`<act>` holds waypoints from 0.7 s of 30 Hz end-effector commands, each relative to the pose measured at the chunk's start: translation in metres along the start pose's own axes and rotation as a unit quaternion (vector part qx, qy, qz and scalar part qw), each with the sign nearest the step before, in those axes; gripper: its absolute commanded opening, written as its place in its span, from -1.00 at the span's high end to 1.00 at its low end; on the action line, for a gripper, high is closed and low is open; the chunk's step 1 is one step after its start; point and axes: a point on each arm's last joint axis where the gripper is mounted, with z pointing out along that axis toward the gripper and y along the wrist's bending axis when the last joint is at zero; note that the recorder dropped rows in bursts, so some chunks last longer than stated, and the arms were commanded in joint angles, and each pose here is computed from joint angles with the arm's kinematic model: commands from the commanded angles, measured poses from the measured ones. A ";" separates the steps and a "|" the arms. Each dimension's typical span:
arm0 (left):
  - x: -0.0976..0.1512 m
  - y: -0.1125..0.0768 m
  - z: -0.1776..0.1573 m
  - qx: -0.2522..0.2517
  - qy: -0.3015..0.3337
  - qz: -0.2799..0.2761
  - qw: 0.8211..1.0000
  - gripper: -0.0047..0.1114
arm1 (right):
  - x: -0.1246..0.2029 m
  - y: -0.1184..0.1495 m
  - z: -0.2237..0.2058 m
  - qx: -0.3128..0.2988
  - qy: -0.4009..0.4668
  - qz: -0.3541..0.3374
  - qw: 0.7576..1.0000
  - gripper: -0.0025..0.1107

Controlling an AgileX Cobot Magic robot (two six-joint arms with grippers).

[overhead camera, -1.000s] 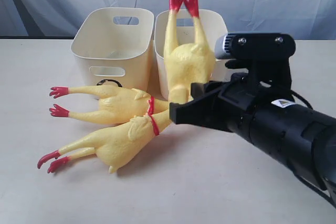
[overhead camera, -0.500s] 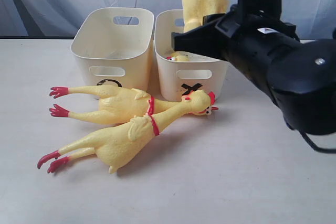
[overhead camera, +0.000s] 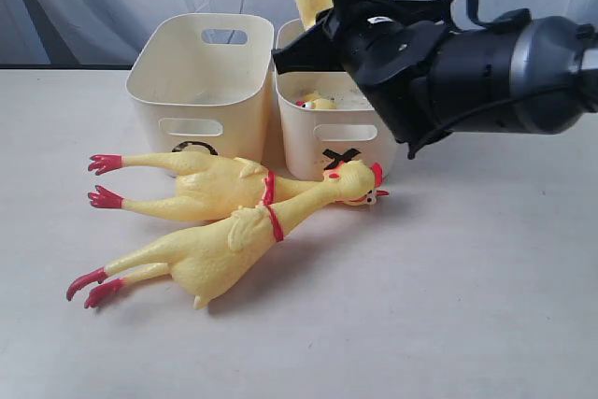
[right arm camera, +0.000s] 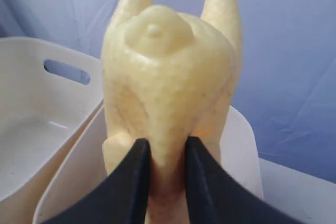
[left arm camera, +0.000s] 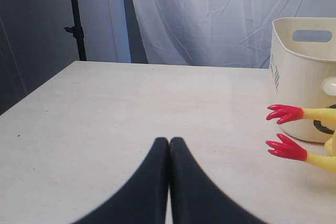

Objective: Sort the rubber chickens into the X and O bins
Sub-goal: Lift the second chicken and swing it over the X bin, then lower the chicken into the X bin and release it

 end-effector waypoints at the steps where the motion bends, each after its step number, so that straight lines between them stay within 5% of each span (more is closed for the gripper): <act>1: 0.001 0.000 0.000 -0.001 -0.002 0.002 1.000 0.92 | 0.008 0.000 0.013 0.029 0.032 -0.068 0.997 0.97; 21: 0.001 0.000 0.000 -0.001 -0.002 0.002 1.000 0.92 | 0.023 -0.003 0.016 0.058 0.098 -0.102 0.988 0.97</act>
